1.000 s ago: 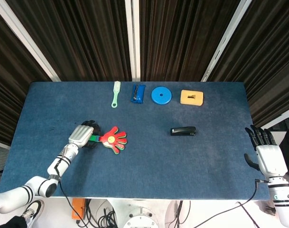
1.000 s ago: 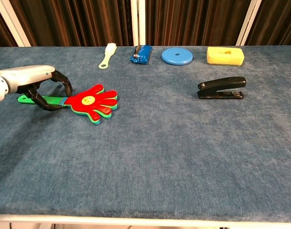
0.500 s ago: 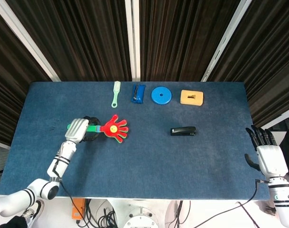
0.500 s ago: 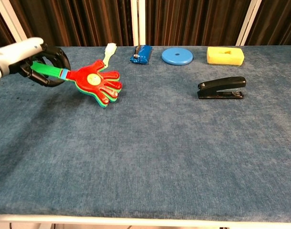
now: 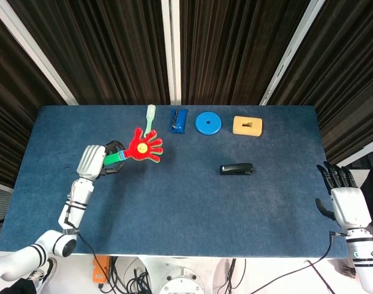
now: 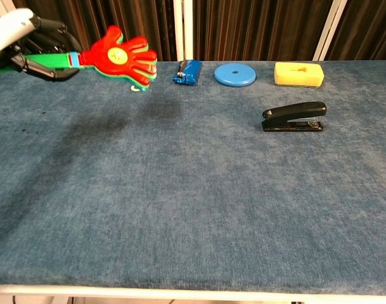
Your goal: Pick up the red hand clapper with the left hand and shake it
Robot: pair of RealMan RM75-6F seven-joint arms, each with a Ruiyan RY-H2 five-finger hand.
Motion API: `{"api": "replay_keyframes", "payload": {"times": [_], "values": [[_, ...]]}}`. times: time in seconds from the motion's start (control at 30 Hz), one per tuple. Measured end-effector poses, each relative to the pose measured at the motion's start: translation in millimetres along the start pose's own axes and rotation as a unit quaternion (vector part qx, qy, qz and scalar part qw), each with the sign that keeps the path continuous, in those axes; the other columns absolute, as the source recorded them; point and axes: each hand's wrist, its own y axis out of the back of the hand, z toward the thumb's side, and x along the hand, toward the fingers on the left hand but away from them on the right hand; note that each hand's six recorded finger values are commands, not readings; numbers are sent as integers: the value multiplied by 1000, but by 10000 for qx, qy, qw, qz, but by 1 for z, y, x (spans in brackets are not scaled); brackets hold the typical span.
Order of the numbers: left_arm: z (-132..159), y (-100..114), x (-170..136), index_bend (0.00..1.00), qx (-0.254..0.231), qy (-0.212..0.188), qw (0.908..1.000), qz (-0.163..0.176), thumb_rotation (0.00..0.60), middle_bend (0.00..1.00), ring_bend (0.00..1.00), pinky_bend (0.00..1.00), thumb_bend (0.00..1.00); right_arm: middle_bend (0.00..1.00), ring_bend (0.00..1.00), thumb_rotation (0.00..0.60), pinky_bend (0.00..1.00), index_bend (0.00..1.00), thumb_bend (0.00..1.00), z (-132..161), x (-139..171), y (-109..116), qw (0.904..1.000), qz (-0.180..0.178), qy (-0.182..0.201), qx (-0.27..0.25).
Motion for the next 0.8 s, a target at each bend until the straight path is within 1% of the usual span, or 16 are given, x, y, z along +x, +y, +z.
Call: {"api": "replay_keyframes", "payload": {"times": [0.1, 0.2, 0.33, 0.4, 0.5, 0.6, 0.63, 0.7, 0.73, 0.8], "values": [[2, 9, 1, 654, -314, 46, 9994, 145, 600, 704, 913, 993, 350, 0, 0, 600, 0, 0, 271, -1, 0, -1, 10000, 13, -6, -5], [5, 18, 1, 655, -803, 127, 9964, 243, 600, 735, 937, 1000, 351, 0, 0, 600, 0, 0, 271, -2, 0, -1, 10000, 21, -22, -12], [10, 33, 0, 656, -1498, 205, 9879, 343, 600, 740, 943, 1000, 349, 0, 0, 600, 0, 0, 271, -1, 1, -1, 10000, 15, -12, -11], [13, 42, 0, 656, -1731, 197, 9839, 405, 600, 740, 943, 1000, 350, 0, 0, 600, 0, 0, 271, -1, 1, -1, 10000, 10, -9, -8], [20, 56, 0, 657, -2217, 140, 9734, 565, 600, 739, 943, 1000, 349, 0, 0, 600, 0, 0, 271, -1, 0, -1, 10000, 18, -15, 2], [30, 70, 0, 657, -2977, 62, 9522, 685, 600, 733, 942, 1000, 347, 0, 0, 600, 0, 0, 270, 0, 0, -2, 10000, 45, -16, 4], [34, 76, -1, 657, -3339, 26, 9400, 708, 600, 729, 941, 1000, 347, 0, 0, 600, 0, 0, 270, 0, -1, -3, 10000, 61, -13, 5], [40, 85, -2, 657, -3887, -33, 9186, 710, 600, 725, 942, 1000, 348, 0, 0, 600, 0, 0, 268, 1, -1, -4, 10000, 92, -5, 7], [43, 92, -2, 657, -4236, -78, 9032, 691, 600, 725, 942, 1000, 348, 0, 0, 600, 0, 0, 268, 1, -1, -5, 9999, 109, -1, 9], [48, 102, -4, 657, -4704, -161, 8800, 637, 600, 728, 942, 1000, 349, 0, 0, 600, 0, 0, 268, 2, -2, -5, 9999, 123, -1, 14]]}}
